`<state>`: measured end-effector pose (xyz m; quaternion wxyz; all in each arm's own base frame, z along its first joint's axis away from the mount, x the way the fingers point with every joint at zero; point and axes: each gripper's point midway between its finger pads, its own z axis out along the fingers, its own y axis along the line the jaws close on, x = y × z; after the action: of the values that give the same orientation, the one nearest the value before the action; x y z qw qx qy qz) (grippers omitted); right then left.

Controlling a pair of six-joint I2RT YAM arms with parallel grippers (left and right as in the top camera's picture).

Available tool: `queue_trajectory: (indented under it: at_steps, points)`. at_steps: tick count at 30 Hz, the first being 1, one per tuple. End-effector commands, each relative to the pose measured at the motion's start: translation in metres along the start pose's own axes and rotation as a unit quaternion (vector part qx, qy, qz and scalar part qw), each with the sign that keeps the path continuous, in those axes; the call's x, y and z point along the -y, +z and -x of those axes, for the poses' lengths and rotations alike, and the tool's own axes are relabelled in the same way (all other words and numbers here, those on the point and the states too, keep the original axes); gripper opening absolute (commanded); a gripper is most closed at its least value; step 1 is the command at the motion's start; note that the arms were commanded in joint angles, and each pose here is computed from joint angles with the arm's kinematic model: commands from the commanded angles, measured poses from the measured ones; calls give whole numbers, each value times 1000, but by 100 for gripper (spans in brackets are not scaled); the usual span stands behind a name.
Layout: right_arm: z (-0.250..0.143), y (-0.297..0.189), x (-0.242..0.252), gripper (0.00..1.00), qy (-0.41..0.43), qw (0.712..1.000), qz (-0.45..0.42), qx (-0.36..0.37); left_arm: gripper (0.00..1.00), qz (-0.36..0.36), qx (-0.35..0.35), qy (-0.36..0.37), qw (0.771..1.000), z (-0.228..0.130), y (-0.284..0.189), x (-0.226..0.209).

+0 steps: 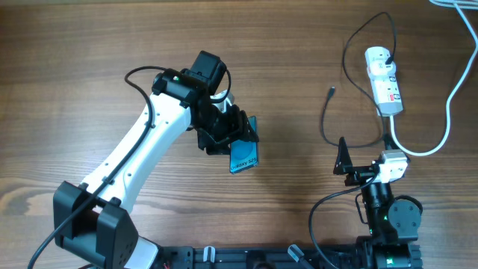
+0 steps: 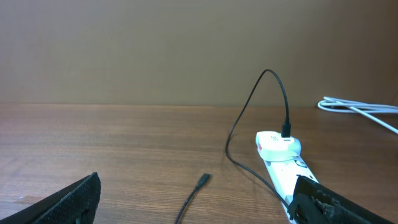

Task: Plug charger to phone and switch on socket
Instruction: 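Lift the phone with the left gripper and tilt it upright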

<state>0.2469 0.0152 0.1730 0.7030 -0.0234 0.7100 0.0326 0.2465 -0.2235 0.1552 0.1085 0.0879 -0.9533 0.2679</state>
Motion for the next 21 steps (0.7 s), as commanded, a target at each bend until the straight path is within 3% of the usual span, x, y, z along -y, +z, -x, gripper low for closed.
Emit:
queue_trajectory:
  at_steps: [1,21]
  points:
    - [2,0,2,100,-6,1000,-6,5,24,-29,6,8,1000,-5,-14,14]
    - [2,0,2,100,-6,1000,-6,5,24,-33,11,11,999,-3,-14,16]
